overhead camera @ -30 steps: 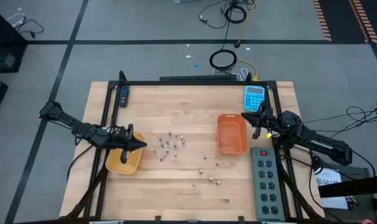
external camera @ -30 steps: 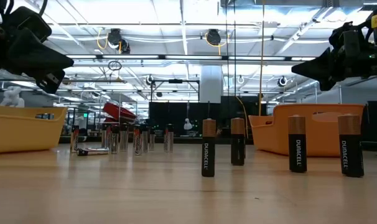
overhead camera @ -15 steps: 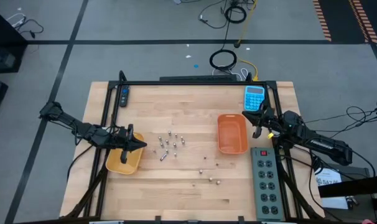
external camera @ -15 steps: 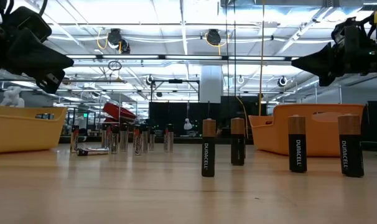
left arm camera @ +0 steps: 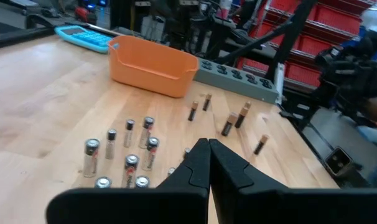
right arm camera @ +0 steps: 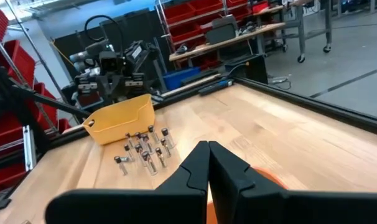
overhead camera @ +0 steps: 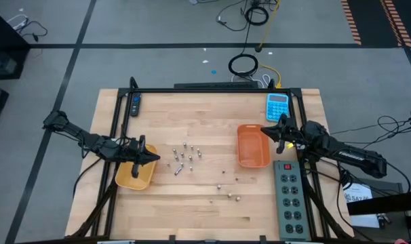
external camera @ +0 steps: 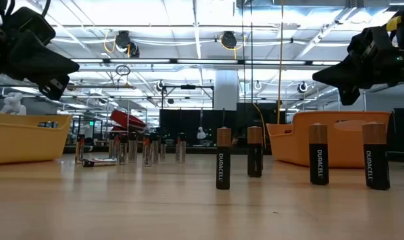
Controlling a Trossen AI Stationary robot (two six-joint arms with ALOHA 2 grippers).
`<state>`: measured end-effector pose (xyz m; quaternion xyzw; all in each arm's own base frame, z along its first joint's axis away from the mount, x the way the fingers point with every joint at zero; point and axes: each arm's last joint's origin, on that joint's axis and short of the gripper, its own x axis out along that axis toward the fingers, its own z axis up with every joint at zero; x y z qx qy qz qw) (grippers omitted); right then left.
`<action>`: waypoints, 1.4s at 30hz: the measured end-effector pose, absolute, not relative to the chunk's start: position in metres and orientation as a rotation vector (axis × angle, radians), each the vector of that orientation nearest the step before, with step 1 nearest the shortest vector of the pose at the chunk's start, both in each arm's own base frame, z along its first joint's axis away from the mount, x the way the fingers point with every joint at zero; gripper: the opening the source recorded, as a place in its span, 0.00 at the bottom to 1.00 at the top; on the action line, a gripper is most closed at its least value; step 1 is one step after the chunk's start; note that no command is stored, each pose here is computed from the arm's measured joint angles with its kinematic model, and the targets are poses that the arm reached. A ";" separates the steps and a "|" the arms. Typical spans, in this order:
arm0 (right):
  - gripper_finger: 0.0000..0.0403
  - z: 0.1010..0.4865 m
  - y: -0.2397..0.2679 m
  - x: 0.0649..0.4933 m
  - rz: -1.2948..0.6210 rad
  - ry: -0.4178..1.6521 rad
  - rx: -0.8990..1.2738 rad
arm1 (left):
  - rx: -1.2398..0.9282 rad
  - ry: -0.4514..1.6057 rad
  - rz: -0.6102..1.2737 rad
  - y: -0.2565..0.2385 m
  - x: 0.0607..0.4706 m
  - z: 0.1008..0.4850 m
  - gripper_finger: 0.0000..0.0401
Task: Sort batteries
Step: Put the black-brown battery into the orange bin
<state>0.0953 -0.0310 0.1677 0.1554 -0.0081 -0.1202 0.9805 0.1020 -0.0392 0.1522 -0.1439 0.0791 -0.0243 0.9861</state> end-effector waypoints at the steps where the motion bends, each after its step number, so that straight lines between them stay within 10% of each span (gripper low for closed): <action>1: 0.00 0.168 -0.031 0.095 -0.240 -0.016 0.313 | -0.292 0.156 -0.041 -0.039 0.102 0.152 0.02; 42: 0.13 0.194 -0.005 0.115 -0.200 -0.088 0.089 | -0.125 0.069 0.272 -0.031 0.109 0.199 0.02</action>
